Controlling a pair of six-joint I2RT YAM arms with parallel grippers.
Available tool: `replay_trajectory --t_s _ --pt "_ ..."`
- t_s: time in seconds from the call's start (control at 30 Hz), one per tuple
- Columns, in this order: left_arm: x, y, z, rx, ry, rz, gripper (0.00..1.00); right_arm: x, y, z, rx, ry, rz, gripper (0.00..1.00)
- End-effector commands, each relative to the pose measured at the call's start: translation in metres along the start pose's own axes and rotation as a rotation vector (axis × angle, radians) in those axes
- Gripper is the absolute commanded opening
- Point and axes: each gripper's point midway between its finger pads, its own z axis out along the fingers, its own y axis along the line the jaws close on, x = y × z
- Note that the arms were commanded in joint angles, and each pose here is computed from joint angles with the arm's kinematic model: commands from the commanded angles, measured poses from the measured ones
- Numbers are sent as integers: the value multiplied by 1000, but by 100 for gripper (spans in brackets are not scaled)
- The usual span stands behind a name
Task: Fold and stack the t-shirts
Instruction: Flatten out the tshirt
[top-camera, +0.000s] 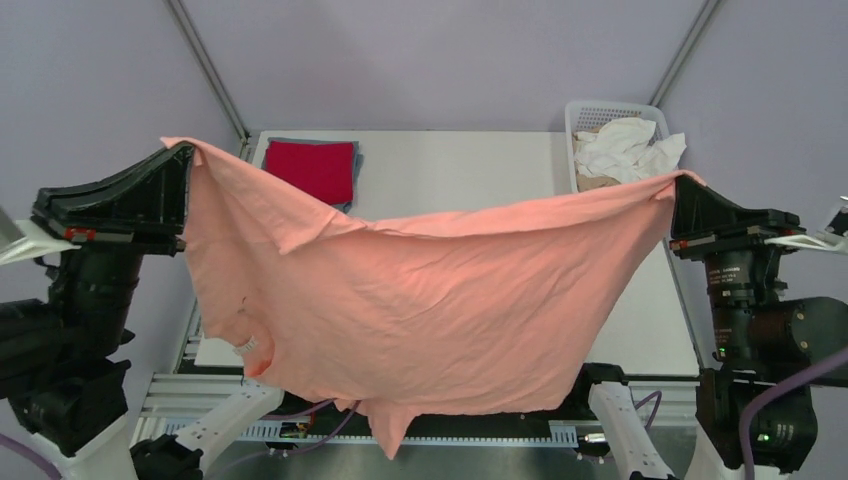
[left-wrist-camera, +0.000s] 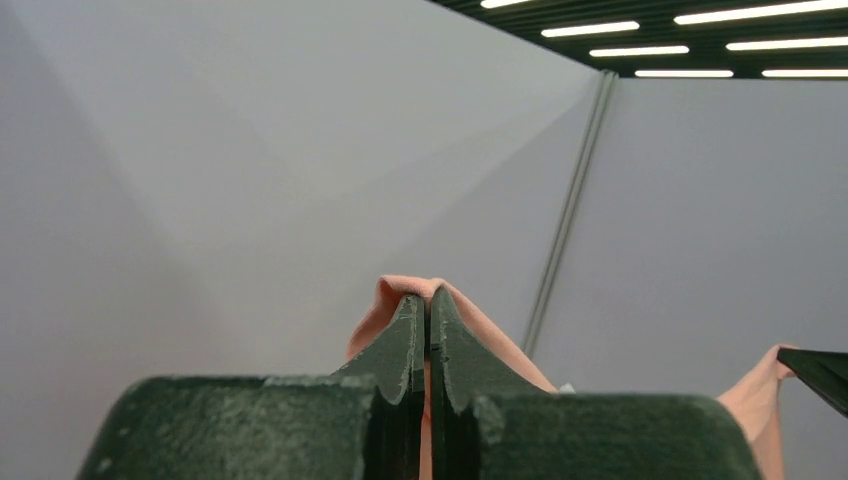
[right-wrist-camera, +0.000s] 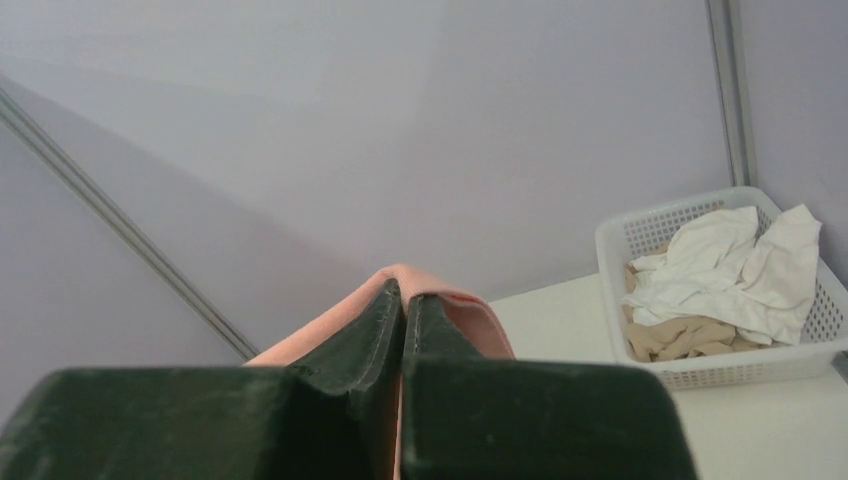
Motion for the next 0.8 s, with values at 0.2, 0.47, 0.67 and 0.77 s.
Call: replay_trajectory --t_s 0.2,0.47,0.67,0.77 --pt "165 117 51 -456 179 112 0 133 -106 62 326 257 44 0" --pt "340 209 81 -724 472 287 0 262 -182 102 462 462 51 0" --pt "471 260 80 -753 688 199 0 333 -220 124 506 557 61 0" --pt "512 279 82 -779 747 228 0 360 -233 137 521 615 53 0"
